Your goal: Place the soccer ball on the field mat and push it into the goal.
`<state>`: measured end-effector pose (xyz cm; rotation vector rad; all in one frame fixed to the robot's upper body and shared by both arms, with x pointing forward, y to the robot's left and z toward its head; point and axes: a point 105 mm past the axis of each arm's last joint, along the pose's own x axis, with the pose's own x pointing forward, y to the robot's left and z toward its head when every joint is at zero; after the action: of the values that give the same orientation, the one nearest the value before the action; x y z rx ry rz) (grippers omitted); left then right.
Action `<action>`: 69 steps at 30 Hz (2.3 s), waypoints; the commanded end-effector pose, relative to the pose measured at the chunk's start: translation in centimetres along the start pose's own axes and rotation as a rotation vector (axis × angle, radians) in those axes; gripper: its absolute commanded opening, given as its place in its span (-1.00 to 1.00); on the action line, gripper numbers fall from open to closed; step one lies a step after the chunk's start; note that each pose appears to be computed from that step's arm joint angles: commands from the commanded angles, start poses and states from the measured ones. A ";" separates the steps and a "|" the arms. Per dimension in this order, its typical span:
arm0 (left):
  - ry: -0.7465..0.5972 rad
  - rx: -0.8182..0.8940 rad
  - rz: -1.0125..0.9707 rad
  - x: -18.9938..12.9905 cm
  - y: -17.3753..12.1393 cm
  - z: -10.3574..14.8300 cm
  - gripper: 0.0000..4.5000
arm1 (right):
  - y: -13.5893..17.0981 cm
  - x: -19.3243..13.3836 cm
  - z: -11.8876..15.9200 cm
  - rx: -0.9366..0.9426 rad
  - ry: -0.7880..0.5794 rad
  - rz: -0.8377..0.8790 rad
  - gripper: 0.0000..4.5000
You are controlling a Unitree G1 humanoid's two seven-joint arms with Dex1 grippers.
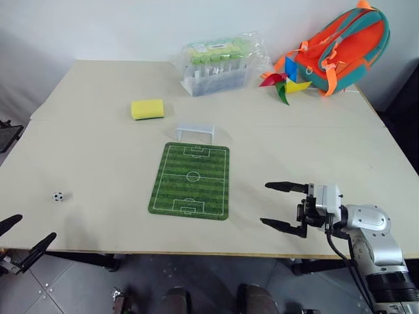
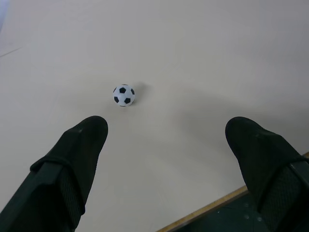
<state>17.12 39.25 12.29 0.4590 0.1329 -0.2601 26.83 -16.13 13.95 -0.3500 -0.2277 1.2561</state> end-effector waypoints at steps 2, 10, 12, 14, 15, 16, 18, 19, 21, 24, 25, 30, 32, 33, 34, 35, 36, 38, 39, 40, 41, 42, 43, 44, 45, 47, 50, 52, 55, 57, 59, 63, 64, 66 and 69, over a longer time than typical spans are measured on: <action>-0.027 -0.028 0.022 -0.1 0.6 0.7 0.98 | 0.1 0.0 0.8 -0.013 -0.039 0.018 1.00; -0.071 -0.252 0.302 -3.8 2.8 -2.0 0.98 | -0.5 3.0 5.8 0.025 -0.364 -0.050 1.00; -0.075 -0.282 0.338 -4.6 2.6 -2.4 0.98 | -0.5 3.4 6.5 0.020 -0.398 -0.060 1.00; -0.071 -0.310 0.363 -5.1 1.7 -3.0 0.98 | -0.1 3.6 6.9 0.013 -0.416 -0.047 1.00; -0.067 -0.326 0.373 -5.3 1.1 -3.2 0.98 | 0.1 3.6 7.0 0.010 -0.422 -0.038 1.00; -0.077 -0.337 0.383 -5.2 0.6 -3.4 0.98 | 0.5 3.5 6.7 0.008 -0.410 -0.020 1.00; -0.134 -0.359 0.394 -4.4 0.6 -2.7 0.98 | 0.9 3.2 6.1 0.000 -0.380 -0.001 1.00; -0.165 -0.366 0.399 -3.8 0.9 -2.1 0.98 | 1.0 3.1 5.9 -0.003 -0.369 0.005 1.00; -0.209 -0.373 0.391 -2.2 1.2 -0.8 0.98 | 0.9 2.8 5.6 -0.005 -0.357 0.006 1.00; -0.233 -0.403 0.342 1.1 1.5 0.4 0.98 | 0.9 2.6 4.9 -0.013 -0.336 0.018 1.00; -0.228 -0.398 0.333 2.1 1.7 0.7 0.98 | 0.9 2.7 4.7 -0.015 -0.332 0.022 1.00; -0.150 -0.424 0.292 6.3 2.3 0.6 0.98 | 0.9 2.9 4.5 0.002 -0.340 0.023 1.00; -0.106 -0.426 0.296 7.4 2.6 0.0 0.98 | 0.9 3.2 4.7 0.004 -0.348 0.021 1.00; -0.091 -0.429 0.296 7.7 2.6 -0.2 0.98 | 0.9 3.3 4.8 0.003 -0.350 0.021 1.00; -0.085 -0.430 0.299 7.9 2.7 -0.3 0.98 | 1.0 3.3 4.8 0.002 -0.350 0.021 1.00; -0.078 -0.440 0.305 8.2 2.8 -0.5 0.98 | 1.0 3.3 4.7 0.001 -0.349 0.017 1.00; -0.066 -0.442 0.308 8.5 2.9 -0.8 0.98 | 1.1 3.3 4.7 -0.001 -0.347 0.010 1.00; -0.047 -0.443 0.323 8.8 3.1 -1.2 0.90 | 1.1 3.2 4.6 -0.003 -0.344 -0.009 1.00; -0.043 -0.440 0.325 8.8 3.1 -1.3 0.80 | 1.2 3.1 4.6 -0.004 -0.342 -0.017 1.00; -0.035 -0.441 0.323 8.8 3.1 -1.5 0.69 | 1.2 3.1 4.5 -0.003 -0.340 -0.024 1.00; -0.027 -0.445 0.319 8.8 3.0 -1.7 0.56 | 1.3 3.1 4.5 -0.003 -0.339 -0.029 1.00; -0.028 -0.444 0.316 8.8 2.9 -1.7 0.42 | 1.4 3.1 4.5 -0.003 -0.338 -0.033 1.00; -0.026 -0.445 0.309 8.9 2.7 -1.8 0.26 | 1.4 3.1 4.6 -0.003 -0.337 -0.038 1.00; -0.024 -0.442 0.302 8.9 2.6 -1.9 0.11 | 1.5 3.1 4.6 -0.004 -0.336 -0.041 1.00; -0.026 -0.440 0.294 9.0 2.5 -1.9 -0.04 | 1.5 3.1 4.6 -0.005 -0.335 -0.045 1.00; -0.040 -0.432 0.281 9.2 2.4 -1.6 -0.32 | 1.4 3.2 4.6 -0.010 -0.330 -0.055 1.00; -0.072 -0.410 0.271 9.4 2.4 -1.1 -0.62 | 1.2 3.1 4.8 -0.022 -0.320 -0.067 1.00; -0.112 -0.406 0.251 9.6 2.4 -0.4 -0.62 | 1.1 3.1 4.9 -0.032 -0.311 -0.071 1.00; -0.370 -0.214 -0.144 11.9 -2.3 7.5 -0.62 | 0.8 1.1 5.4 -0.039 -0.241 -0.071 1.00; -0.391 -0.043 -0.563 13.3 -8.6 10.8 -0.62 | 1.1 -0.8 4.8 -0.028 -0.152 -0.038 1.00; -0.387 0.003 -0.711 14.0 -10.9 11.5 -0.62 | 1.2 -2.1 4.2 -0.028 -0.096 -0.031 1.00; -0.379 0.116 -0.932 16.4 -15.2 12.4 -0.62 | 1.3 -4.8 2.4 -0.033 0.010 -0.045 1.00; -0.383 0.134 -0.960 17.0 -15.9 12.6 -0.62 | 1.3 -5.0 2.3 -0.031 0.013 -0.061 1.00; -0.383 0.166 -1.010 18.4 -17.3 12.9 -0.62 | 1.4 -5.5 2.2 -0.029 0.010 -0.086 1.00; -0.374 0.201 -1.054 19.6 -18.2 12.7 -0.62 | 2.0 -5.4 2.3 -0.030 -0.005 -0.099 1.00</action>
<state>31.61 13.19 12.48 0.4621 -0.0328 -1.3833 23.06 -20.56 14.37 -0.3367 -0.2032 1.1692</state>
